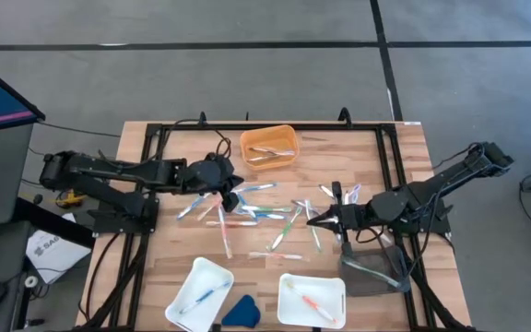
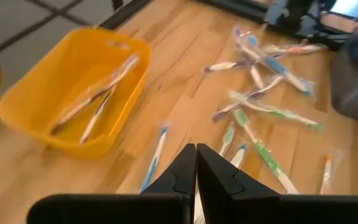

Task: Pick & Place Toothbrushes
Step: Put the blue toothbrush into the left white bin

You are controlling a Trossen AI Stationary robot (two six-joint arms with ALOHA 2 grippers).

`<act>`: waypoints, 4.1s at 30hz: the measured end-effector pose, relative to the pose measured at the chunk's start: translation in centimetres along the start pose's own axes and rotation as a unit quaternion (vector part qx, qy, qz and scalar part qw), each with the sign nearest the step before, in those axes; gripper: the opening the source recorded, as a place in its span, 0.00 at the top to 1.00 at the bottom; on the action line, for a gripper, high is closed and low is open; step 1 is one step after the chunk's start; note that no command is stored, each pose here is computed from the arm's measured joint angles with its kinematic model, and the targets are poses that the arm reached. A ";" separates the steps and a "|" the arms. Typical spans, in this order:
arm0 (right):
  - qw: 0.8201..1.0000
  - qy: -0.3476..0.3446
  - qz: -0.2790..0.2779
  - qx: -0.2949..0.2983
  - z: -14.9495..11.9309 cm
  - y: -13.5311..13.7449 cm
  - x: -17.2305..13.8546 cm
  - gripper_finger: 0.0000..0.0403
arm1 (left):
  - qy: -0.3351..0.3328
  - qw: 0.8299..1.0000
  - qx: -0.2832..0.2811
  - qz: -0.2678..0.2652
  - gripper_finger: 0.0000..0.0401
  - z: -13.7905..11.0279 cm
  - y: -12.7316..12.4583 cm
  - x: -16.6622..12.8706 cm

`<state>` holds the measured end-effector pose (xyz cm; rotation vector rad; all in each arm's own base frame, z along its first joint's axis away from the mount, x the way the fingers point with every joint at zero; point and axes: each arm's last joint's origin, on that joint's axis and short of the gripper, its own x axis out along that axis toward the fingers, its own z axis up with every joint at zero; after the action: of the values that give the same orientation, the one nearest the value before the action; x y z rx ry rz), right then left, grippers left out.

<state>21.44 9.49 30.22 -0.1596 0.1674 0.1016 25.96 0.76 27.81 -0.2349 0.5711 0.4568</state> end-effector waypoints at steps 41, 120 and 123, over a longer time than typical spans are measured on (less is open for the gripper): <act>0.968 0.098 -0.211 -0.095 -3.6 -10.7 4.4 1.00 | 0.198 0.956 -0.184 0.112 0.99 -5.2 9.0 2.6; 0.912 -0.005 -0.377 -0.162 -2.3 -21.6 -0.1 1.00 | 0.379 0.922 -0.015 0.075 0.76 -13.5 5.7 0.8; 0.911 -0.004 -0.380 -0.161 -2.3 -21.8 -0.2 1.00 | 0.364 0.928 -0.014 0.078 0.77 -13.8 5.7 1.1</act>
<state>23.37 -12.31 31.27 -0.5443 0.0703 -0.6546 17.64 1.53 15.42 -0.3924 1.3192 0.5295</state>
